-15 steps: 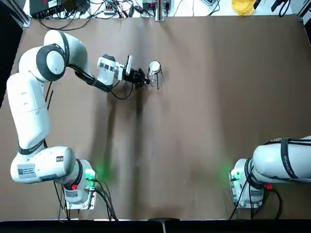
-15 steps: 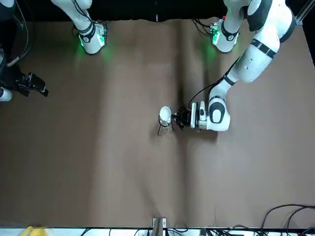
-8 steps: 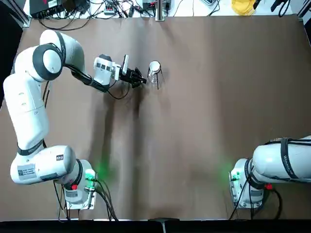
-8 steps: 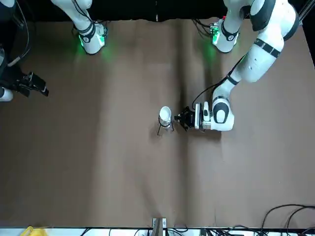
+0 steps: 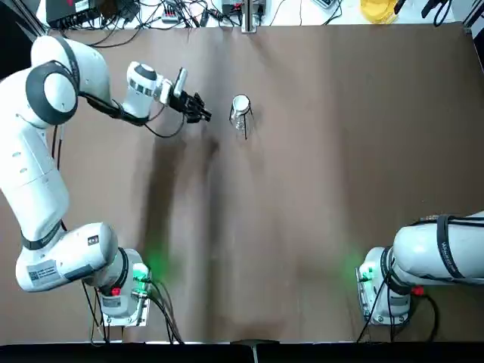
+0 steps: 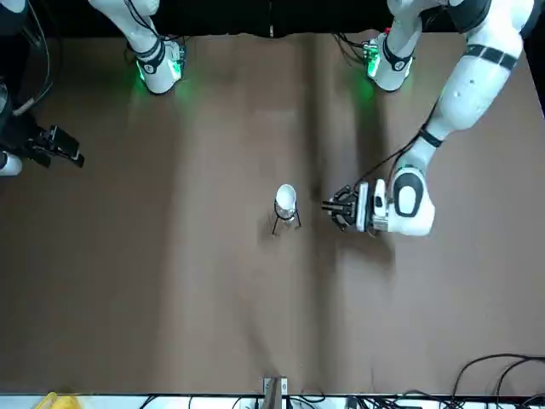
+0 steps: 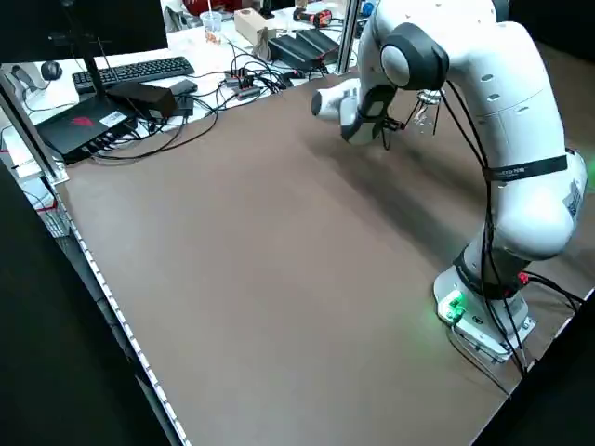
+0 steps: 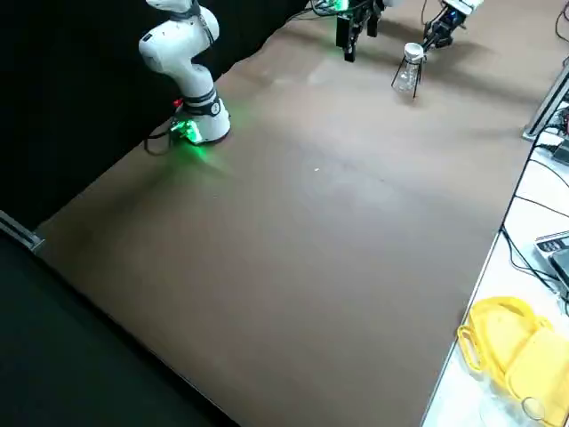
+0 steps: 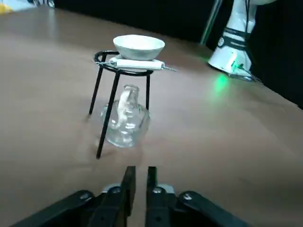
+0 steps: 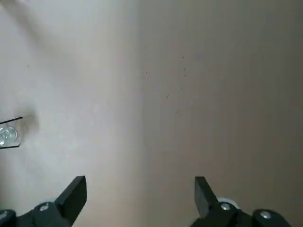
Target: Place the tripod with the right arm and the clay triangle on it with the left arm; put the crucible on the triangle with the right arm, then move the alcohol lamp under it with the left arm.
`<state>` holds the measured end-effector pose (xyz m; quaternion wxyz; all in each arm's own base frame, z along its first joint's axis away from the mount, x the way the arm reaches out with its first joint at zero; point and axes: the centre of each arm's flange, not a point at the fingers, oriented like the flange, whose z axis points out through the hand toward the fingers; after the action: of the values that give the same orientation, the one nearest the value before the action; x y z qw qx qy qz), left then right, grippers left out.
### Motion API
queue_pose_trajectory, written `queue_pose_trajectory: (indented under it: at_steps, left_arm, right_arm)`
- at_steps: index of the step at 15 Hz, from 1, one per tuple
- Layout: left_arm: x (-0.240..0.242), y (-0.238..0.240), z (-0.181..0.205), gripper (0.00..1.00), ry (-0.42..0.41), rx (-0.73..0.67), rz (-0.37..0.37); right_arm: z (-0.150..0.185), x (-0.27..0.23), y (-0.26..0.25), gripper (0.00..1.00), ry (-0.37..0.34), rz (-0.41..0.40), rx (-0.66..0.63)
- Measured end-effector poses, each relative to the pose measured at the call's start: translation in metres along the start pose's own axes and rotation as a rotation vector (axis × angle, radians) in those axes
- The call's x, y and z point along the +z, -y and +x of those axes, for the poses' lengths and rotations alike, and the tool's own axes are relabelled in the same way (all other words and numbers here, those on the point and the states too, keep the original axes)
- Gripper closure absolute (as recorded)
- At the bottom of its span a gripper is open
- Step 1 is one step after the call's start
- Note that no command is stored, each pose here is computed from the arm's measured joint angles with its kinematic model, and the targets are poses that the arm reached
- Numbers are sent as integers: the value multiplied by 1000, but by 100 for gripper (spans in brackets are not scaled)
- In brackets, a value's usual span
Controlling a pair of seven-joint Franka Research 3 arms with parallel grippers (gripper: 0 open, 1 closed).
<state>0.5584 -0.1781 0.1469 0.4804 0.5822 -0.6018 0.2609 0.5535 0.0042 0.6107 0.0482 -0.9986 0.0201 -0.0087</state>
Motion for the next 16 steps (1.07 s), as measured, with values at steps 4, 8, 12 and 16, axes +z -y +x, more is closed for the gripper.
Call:
queue_pose_trajectory:
  at_steps: [4, 8, 12, 16]
  left_arm:
    - [-51, 12, 28, 47, 144, -34, -71]
    - [-89, 13, 52, 11, 295, -145, -67]
    - [-154, -14, 69, 0, 521, -381, -62]
    - [-223, -45, 116, 0, 749, -570, 91]
  right_arm:
    - [0, 0, 0, 0, 0, 0, -1]
    - [0, 0, 1, 0, 0, 0, -1]
    - [0, 0, 1, 0, 1, 0, -2]
    - [0, 0, 6, 0, 0, 0, -13]
